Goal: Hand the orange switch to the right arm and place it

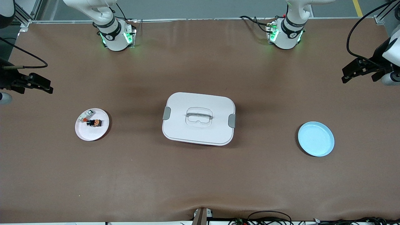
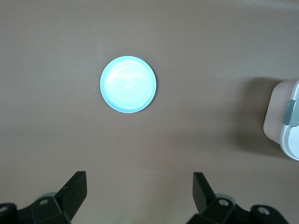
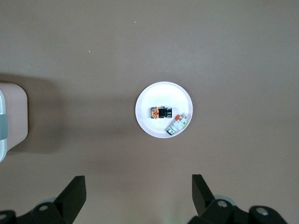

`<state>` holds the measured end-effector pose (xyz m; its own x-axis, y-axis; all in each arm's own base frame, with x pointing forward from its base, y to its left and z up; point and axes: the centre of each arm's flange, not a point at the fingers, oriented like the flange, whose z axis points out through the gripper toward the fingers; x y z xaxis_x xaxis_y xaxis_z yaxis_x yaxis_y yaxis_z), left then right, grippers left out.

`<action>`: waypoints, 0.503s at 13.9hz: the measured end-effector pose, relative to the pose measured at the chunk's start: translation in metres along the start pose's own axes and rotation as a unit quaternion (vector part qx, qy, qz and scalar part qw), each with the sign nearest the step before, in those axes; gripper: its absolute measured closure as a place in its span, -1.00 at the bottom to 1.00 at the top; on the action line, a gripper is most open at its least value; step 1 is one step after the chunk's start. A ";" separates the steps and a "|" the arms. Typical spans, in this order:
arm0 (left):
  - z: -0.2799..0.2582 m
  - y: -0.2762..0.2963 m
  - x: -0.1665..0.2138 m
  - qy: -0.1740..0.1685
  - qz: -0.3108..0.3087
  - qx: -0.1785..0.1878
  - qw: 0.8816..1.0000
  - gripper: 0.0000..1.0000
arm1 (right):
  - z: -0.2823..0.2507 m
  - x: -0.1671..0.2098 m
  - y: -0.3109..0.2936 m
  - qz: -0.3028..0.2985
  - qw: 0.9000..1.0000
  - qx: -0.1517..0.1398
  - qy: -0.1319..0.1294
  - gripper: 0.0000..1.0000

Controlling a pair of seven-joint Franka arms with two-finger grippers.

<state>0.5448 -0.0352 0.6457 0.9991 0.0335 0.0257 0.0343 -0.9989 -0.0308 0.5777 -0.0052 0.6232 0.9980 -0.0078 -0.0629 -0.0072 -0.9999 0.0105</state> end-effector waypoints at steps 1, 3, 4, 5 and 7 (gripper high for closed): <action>0.000 0.000 0.000 0.000 0.000 0.000 1.000 -1.00 | 0.000 0.000 0.000 0.000 1.000 0.000 0.000 -1.00; 0.000 0.000 0.000 0.000 0.000 0.000 1.000 -1.00 | 0.000 0.000 -0.001 -0.001 1.000 0.000 0.001 -1.00; 0.000 0.000 0.000 0.000 0.000 0.000 1.000 -1.00 | -0.001 0.000 -0.001 -0.001 1.000 0.000 0.001 -1.00; 0.000 0.000 0.000 0.000 0.000 0.000 1.000 -1.00 | -0.001 0.000 -0.001 -0.001 1.000 0.000 0.002 -1.00; 0.001 0.000 0.000 -0.002 0.000 0.000 1.000 -1.00 | -0.002 0.002 -0.002 -0.001 1.000 0.000 0.009 -1.00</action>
<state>0.5447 -0.0352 0.6445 0.9992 0.0335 0.0225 0.0342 -0.9989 -0.0311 0.5796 -0.0036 0.6251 0.9990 -0.0049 -0.0448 -0.0045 -0.9999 0.0105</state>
